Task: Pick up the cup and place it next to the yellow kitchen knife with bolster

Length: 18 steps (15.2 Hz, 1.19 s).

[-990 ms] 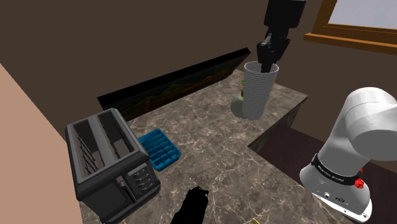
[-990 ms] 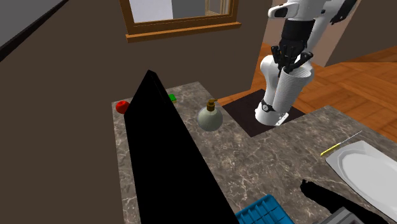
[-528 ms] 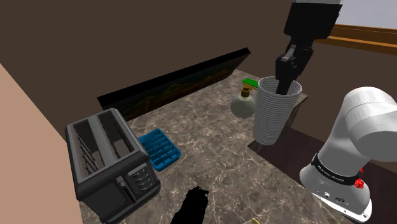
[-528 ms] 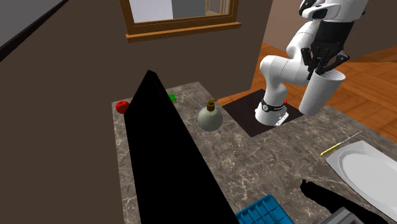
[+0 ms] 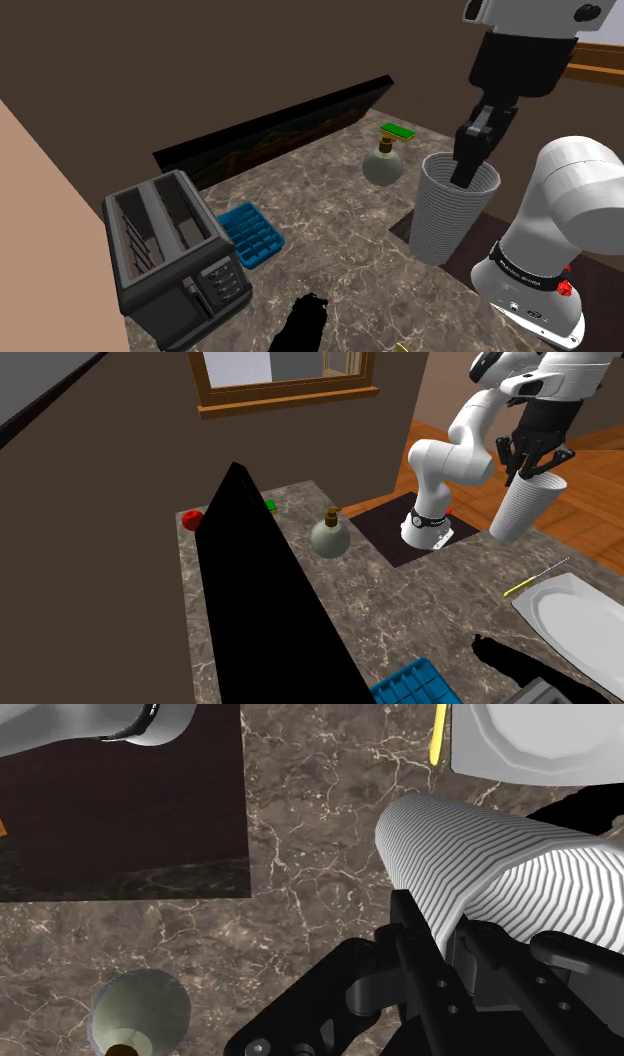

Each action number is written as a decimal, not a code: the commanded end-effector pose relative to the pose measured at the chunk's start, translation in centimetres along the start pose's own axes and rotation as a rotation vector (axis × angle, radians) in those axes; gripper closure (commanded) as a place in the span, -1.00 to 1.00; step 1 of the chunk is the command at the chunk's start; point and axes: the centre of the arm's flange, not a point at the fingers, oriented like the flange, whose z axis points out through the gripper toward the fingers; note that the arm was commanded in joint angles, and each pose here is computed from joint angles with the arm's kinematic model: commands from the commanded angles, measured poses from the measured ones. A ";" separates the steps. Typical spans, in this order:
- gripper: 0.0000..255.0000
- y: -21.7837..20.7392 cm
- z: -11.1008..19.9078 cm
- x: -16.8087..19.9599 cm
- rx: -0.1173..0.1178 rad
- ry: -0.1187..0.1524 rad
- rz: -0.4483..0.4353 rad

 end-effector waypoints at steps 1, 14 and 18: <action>1.00 0.1 1.1 0.0 0.000 0.000 0.000; 1.00 0.7 8.0 -0.1 0.000 0.000 0.000; 1.00 0.9 10.1 -0.1 0.000 0.000 0.000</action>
